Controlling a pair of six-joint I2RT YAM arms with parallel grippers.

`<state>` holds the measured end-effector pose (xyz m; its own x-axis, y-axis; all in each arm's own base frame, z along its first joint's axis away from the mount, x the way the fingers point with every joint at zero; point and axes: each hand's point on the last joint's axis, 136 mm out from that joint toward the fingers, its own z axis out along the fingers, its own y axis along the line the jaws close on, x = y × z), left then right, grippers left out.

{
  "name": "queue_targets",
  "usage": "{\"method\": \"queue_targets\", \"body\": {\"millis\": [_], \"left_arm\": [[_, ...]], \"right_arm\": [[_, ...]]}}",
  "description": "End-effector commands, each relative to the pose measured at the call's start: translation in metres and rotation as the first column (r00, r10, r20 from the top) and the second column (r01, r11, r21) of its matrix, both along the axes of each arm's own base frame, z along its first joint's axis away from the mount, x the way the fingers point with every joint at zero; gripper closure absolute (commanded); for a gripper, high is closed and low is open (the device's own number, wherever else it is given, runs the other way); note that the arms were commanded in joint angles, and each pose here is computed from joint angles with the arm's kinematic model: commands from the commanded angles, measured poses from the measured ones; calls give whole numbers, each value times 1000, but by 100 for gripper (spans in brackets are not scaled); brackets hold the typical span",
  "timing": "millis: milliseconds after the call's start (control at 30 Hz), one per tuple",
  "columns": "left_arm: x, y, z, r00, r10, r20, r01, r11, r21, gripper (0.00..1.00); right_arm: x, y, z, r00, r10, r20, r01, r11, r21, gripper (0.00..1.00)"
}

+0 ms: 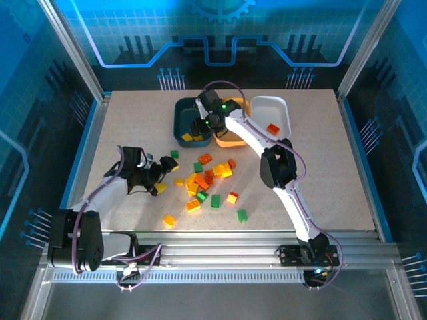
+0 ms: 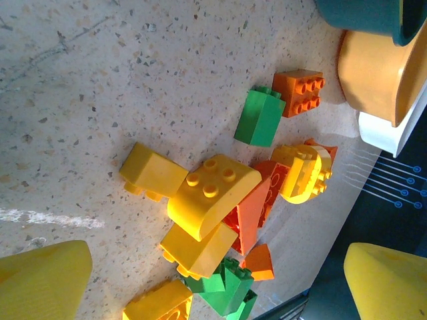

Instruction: Sort the legos into containers by color

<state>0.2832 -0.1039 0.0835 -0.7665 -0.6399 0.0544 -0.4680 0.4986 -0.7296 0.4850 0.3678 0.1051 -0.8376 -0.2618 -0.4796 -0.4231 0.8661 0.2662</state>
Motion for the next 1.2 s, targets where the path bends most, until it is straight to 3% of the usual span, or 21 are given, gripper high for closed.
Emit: {"method": "queue_targets", "body": {"millis": [0, 100, 200, 433, 500, 633, 733, 967, 1167], "left_arm": [[5, -7, 17, 998, -36, 52, 37, 999, -17, 1], [9, -9, 22, 997, -38, 67, 39, 999, -18, 1], [11, -14, 25, 995, -50, 81, 52, 999, -15, 1], [9, -47, 23, 980, -173, 99, 169, 985, 41, 1], [11, -57, 24, 972, -208, 107, 203, 978, 52, 1], [14, -73, 25, 963, -242, 120, 234, 969, 75, 1], [17, -80, 24, 960, -255, 115, 248, 966, 74, 1], [14, -90, 21, 956, -277, 102, 270, 960, 72, 2], [6, -84, 22, 956, -274, 101, 265, 959, 96, 1]], "right_arm": [[-5, -3, 49, 999, -1, 51, -2, 999, 46, 40], [-18, -17, 69, 996, -8, 88, 7, 1000, 13, 40], [-43, -46, 61, 995, -37, 93, 42, 998, -55, 42], [-121, -129, 14, 996, -92, -9, 88, 978, -187, 63], [-154, -133, -3, 993, -81, -85, 65, 981, -182, 58], [-218, -132, -30, 969, -123, -216, 84, 980, -183, 35], [-247, -124, -43, 936, -205, -288, 159, 972, -175, 29], [-261, -111, -60, 905, -296, -305, 240, 948, -207, 26], [-260, -121, -79, 868, -398, -296, 326, 908, -264, 34]]}}
